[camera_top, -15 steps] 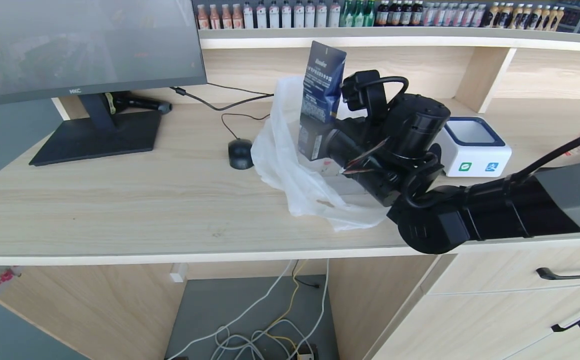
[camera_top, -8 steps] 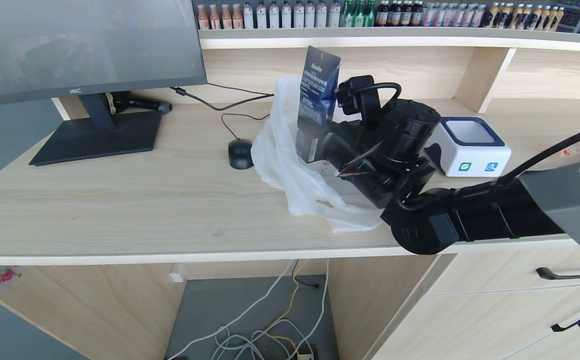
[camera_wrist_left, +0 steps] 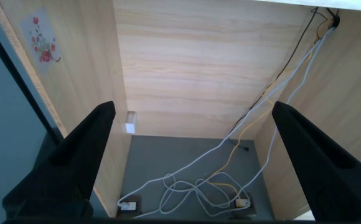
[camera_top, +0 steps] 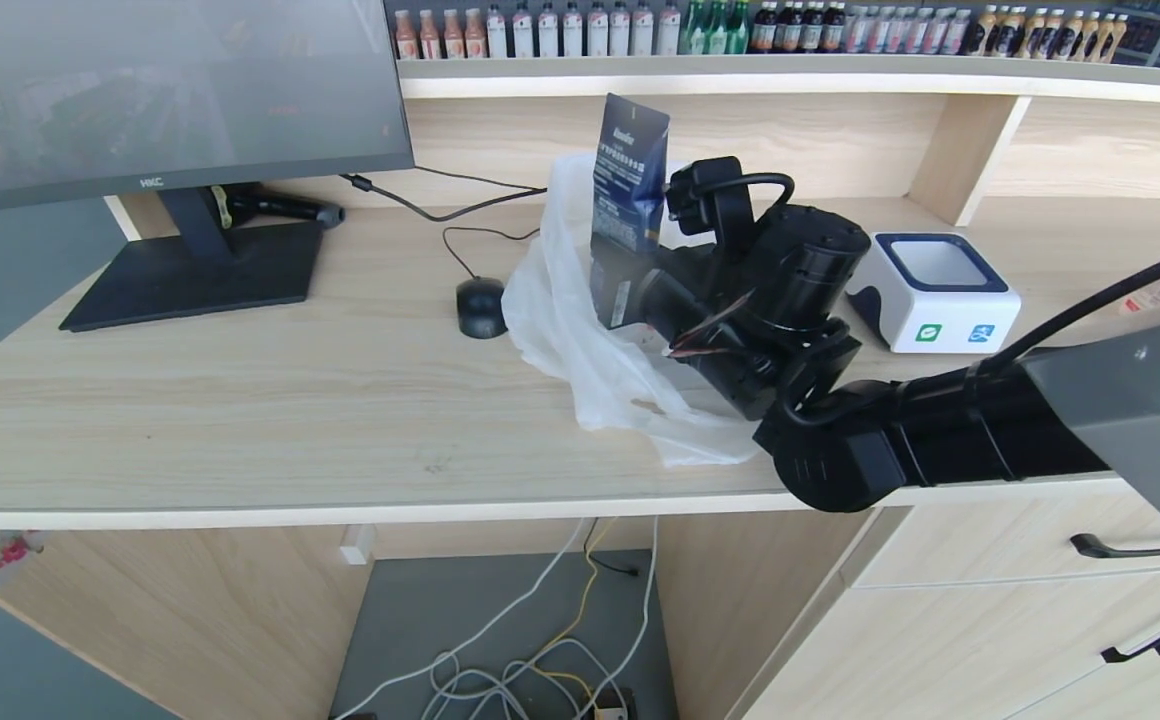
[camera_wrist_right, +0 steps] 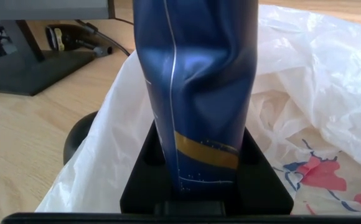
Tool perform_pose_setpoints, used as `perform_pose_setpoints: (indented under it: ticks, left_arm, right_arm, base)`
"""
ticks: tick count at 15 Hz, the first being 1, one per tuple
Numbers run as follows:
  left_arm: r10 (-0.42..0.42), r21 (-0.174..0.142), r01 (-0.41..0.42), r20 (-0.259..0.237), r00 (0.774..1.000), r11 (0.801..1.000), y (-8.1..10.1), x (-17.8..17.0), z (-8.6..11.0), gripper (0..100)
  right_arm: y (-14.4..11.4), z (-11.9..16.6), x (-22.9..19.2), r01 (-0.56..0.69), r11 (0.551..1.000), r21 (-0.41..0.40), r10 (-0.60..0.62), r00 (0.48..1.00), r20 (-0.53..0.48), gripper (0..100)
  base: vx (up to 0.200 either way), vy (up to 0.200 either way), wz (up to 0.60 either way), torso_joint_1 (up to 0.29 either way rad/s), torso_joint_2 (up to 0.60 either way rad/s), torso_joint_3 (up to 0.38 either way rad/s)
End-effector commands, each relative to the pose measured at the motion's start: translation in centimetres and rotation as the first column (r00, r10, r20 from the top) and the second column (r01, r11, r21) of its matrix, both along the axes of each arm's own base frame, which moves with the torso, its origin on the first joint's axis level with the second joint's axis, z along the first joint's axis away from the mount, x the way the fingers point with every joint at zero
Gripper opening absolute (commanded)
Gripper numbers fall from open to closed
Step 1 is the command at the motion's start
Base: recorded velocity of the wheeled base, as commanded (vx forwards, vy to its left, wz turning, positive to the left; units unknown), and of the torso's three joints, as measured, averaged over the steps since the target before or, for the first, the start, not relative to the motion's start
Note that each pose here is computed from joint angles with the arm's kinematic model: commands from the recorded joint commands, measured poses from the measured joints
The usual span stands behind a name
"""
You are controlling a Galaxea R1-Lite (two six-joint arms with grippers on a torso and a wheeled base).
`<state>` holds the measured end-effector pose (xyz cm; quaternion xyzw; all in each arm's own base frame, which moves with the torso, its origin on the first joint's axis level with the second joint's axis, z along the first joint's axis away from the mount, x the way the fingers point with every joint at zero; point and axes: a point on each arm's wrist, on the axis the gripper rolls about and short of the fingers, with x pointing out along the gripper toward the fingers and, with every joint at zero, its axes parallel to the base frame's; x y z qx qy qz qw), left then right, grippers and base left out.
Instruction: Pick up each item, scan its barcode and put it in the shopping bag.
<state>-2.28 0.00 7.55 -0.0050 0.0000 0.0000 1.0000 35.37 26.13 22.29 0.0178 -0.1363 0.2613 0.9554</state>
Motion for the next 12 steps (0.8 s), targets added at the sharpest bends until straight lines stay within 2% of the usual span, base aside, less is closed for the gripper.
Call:
perform_pose_setpoints:
  ticks: [1, 8, 9, 12]
  left_arm:
    - [0.000, -0.001, 0.000, -0.002, 1.000, 1.000, 0.00, 0.01, 0.00, 100]
    - [0.000, -0.001, 0.000, -0.002, 1.000, 1.000, 0.00, 0.01, 0.00, 100]
    - [0.000, -0.001, 0.000, 0.000, 1.000, 1.000, 0.00, 0.00, 0.00, 100]
    - [0.000, -0.001, 0.000, -0.002, 1.000, 1.000, 0.00, 0.01, 0.00, 100]
  right_arm:
    - [0.14, -0.32, 0.08, -0.002, 1.000, -0.006, 0.002, 1.000, -0.009, 0]
    - [0.19, -0.42, 0.14, -0.001, 1.000, -0.008, 0.001, 1.000, -0.009, 0]
    - [0.32, 0.09, 0.32, -0.001, 1.000, 0.004, 0.001, 1.000, 0.008, 100]
    - [0.20, -0.24, 0.35, 0.018, 1.000, 0.003, -0.018, 1.000, -0.004, 100]
  base:
    - [0.000, 0.000, 0.00, 0.000, 0.00, 0.000]
    - [0.000, 0.000, 0.00, 0.000, 0.00, 0.000]
    - [0.000, 0.000, 0.00, 0.000, 0.00, 0.000]
    - [0.000, 0.000, 0.00, 0.000, 0.00, 0.000]
